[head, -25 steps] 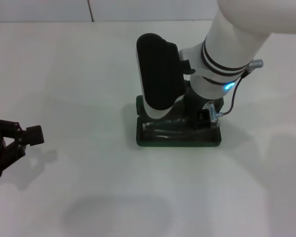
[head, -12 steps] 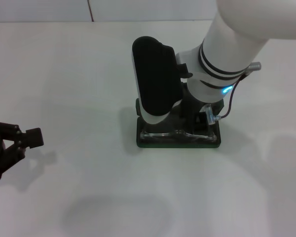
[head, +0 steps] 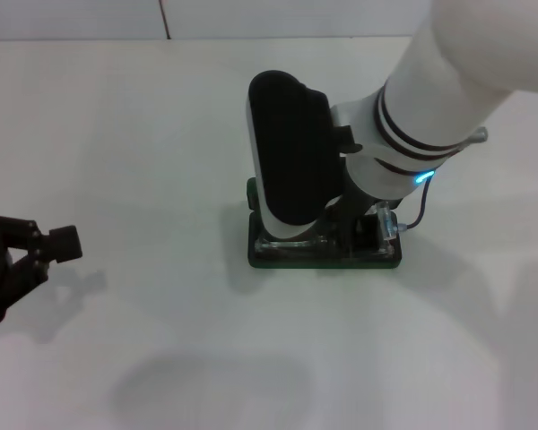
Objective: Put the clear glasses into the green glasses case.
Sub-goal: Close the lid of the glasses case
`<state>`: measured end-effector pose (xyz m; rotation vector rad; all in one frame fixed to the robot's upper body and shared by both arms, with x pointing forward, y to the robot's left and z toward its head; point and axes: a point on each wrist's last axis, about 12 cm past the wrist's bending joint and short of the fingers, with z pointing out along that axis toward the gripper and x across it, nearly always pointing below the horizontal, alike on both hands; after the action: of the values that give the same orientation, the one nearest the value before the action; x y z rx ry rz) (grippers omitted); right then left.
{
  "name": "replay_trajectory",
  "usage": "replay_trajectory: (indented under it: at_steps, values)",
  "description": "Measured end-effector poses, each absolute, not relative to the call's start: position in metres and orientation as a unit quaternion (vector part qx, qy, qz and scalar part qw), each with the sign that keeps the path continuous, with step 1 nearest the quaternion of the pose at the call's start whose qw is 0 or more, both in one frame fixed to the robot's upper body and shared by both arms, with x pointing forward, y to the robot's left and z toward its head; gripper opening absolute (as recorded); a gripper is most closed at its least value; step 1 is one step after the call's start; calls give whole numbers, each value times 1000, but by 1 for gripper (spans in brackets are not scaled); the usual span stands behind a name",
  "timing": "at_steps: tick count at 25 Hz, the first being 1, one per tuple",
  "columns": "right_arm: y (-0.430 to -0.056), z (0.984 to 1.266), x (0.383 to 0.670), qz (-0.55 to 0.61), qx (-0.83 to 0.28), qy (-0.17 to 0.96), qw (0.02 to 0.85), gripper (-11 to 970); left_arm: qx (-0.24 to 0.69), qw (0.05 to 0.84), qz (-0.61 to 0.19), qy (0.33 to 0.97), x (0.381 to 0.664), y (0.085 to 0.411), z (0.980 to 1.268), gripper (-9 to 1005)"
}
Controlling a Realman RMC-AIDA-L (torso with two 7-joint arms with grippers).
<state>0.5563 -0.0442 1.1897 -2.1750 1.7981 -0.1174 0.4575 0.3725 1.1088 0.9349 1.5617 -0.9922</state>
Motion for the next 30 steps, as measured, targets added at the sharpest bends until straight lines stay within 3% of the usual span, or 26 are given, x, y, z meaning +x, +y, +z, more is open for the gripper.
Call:
replay_trajectory:
  at_steps: [11,24,30]
  values:
    - [-85,1221,538,17,-703,668,243,172,347,562,-426,618,469,372,1126,43]
    - [-190,1236,506,135,-560,720,386,175,325,583,-456,589,491,354,1133,44]
    - [-258,1222,502,172,-478,758,410,176,338,573,-476,574,519,328,1144,53]
